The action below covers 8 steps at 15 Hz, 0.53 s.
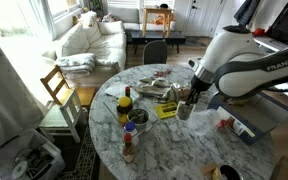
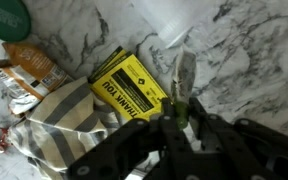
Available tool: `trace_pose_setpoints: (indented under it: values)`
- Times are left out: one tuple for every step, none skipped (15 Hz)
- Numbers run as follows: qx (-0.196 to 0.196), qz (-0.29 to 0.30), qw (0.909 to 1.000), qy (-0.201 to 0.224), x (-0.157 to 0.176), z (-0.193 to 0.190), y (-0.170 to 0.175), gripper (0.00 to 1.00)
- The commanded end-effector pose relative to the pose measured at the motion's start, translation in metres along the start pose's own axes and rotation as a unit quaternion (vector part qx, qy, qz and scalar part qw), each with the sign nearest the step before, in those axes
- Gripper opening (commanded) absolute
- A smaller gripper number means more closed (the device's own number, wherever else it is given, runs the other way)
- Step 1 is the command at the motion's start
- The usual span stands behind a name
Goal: Pick up the two white packets with the green lids from the silver cup one by one and put them the right way up on the table, pick up the white bottle with a blue lid from the clear storage container and put it in the silver cup
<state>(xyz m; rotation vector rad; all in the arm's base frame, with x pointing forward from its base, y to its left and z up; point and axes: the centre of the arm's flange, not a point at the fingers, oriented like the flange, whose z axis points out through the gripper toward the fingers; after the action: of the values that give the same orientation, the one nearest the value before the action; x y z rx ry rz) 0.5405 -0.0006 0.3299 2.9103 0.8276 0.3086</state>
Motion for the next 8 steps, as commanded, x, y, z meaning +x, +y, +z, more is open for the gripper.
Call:
trace_pose_setpoints:
  values:
    - [0.002, 0.005, 1.0, 0.002, -0.003, 0.027, -0.018, 0.05]
    - [0.0, 0.002, 1.0, 0.0, -0.003, 0.035, -0.021, 0.05]
    - [-0.002, 0.004, 1.0, 0.003, -0.002, 0.04, -0.024, 0.05]
    - [-0.006, 0.004, 0.9999, 0.008, 0.0, 0.042, -0.027, 0.05]
    - [-0.007, 0.006, 0.9999, 0.012, 0.001, 0.046, -0.029, 0.05]
    - [-0.007, 0.006, 0.9998, 0.016, 0.003, 0.048, -0.032, 0.05]
    - [-0.008, 0.005, 0.9998, 0.015, 0.006, 0.048, -0.035, 0.47]
    - [-0.009, 0.002, 0.9998, 0.015, 0.007, 0.047, -0.036, 0.47]
